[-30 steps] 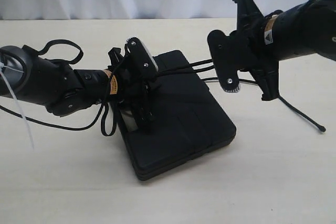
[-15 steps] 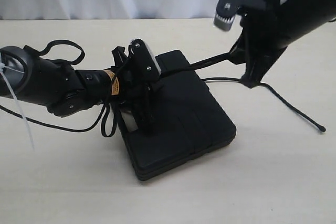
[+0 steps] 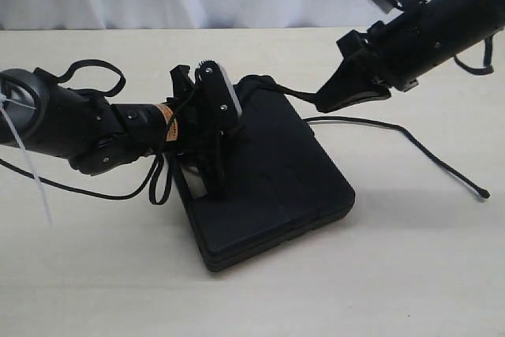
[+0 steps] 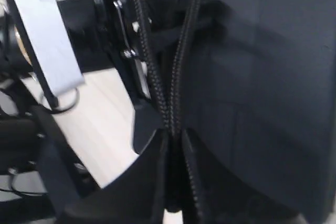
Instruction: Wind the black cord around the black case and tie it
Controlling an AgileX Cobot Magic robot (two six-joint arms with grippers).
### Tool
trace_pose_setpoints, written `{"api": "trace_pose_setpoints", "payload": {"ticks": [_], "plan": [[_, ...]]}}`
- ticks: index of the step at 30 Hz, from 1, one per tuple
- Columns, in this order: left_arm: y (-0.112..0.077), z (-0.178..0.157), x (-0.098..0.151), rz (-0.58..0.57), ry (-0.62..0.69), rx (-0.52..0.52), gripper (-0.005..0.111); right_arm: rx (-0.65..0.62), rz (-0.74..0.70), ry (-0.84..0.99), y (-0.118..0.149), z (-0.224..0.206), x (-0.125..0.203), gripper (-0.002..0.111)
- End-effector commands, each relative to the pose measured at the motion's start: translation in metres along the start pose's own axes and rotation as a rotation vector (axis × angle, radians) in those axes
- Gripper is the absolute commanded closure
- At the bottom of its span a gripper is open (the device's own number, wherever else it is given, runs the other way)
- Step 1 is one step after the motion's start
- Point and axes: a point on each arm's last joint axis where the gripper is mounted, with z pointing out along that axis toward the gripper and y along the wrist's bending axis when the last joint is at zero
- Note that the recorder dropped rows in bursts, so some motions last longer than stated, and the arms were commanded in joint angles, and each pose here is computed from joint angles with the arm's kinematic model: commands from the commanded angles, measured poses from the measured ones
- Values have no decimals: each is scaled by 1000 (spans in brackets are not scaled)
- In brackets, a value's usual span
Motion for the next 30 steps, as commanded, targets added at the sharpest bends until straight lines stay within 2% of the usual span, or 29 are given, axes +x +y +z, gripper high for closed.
{"api": "trace_pose_setpoints", "payload": {"ticks": [1, 9, 11, 15, 17, 20, 26, 30], "plan": [[0, 0, -1, -4, -11, -6, 107, -71, 46, -34, 1, 14, -8, 104], [0, 0, 0, -7, -8, -5, 107, -39, 68, -53, 3, 19, -11, 101], [0, 0, 0, -14, -8, -5, 107, 2, 64, -62, 3, 11, -10, 92], [0, 0, 0, -15, -3, -3, 107, 116, 90, -77, 5, -4, -6, 62], [0, 0, 0, -17, -1, -3, 107, 183, 97, -78, 4, -11, -4, 50], [0, 0, 1, -24, 6, -1, 107, 285, 81, -102, 3, -22, -2, 39], [0, 0, 1, -29, 9, 1, 107, 475, 100, -166, -18, -58, 4, 38], [-1, 0, 1, 26, 7, 1, 107, 720, 145, -111, -51, -64, 8, 38]]}}
